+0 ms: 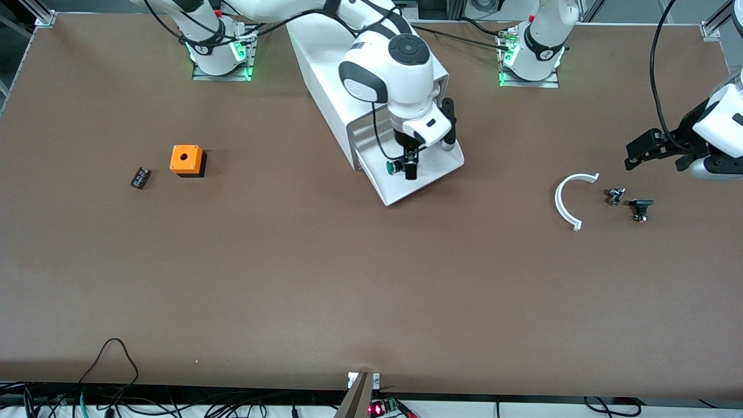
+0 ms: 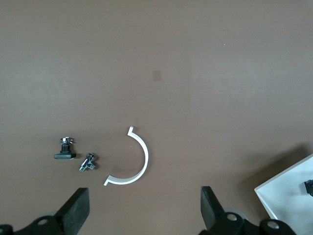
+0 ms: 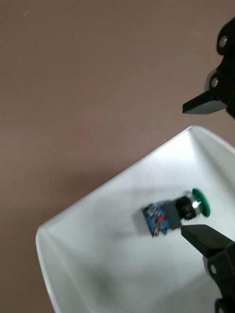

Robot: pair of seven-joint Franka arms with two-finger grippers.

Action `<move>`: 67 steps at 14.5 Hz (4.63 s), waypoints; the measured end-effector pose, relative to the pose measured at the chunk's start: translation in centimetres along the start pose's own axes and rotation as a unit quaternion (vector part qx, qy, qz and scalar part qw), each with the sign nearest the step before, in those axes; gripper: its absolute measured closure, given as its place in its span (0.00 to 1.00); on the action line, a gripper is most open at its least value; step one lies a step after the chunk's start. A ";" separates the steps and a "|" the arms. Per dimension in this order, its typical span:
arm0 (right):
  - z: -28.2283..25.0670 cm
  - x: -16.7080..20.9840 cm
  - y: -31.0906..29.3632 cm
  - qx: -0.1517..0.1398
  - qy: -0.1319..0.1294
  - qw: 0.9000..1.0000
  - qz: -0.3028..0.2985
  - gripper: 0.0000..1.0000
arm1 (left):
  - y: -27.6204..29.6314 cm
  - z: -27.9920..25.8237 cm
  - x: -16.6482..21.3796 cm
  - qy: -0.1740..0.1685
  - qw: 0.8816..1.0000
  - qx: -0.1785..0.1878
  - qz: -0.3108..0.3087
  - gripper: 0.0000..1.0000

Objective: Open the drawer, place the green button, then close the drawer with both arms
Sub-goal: 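Withdraw the right gripper while the left gripper moves toward the drawer, then push the open drawer shut into the cabinet with the left gripper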

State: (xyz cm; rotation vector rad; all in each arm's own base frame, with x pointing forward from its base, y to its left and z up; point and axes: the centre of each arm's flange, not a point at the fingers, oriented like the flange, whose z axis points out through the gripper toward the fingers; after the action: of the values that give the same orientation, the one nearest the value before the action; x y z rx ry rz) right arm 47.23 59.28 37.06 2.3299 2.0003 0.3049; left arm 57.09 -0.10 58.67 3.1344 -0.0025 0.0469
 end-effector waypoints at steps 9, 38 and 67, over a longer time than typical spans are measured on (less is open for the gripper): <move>-8.4 -16.7 20.4 -0.071 -0.013 0.943 0.324 0.00 | 0.1 0.0 0.0 0.000 1.000 0.000 -0.009 0.00; -23.7 -56.2 23.0 -0.015 -0.144 0.726 0.672 0.00 | 29.3 34.4 0.1 -0.052 0.980 -0.038 -0.189 0.00; -23.7 -58.6 19.6 -0.011 -0.141 0.734 0.664 0.00 | 42.1 36.9 -19.0 -0.125 0.991 -0.032 -0.022 0.00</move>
State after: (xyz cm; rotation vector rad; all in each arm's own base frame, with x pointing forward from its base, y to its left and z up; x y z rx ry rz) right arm 53.70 -3.53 56.93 3.0302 -0.0939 -0.0253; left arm 39.11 -42.44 21.55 3.0506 0.0626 -0.3393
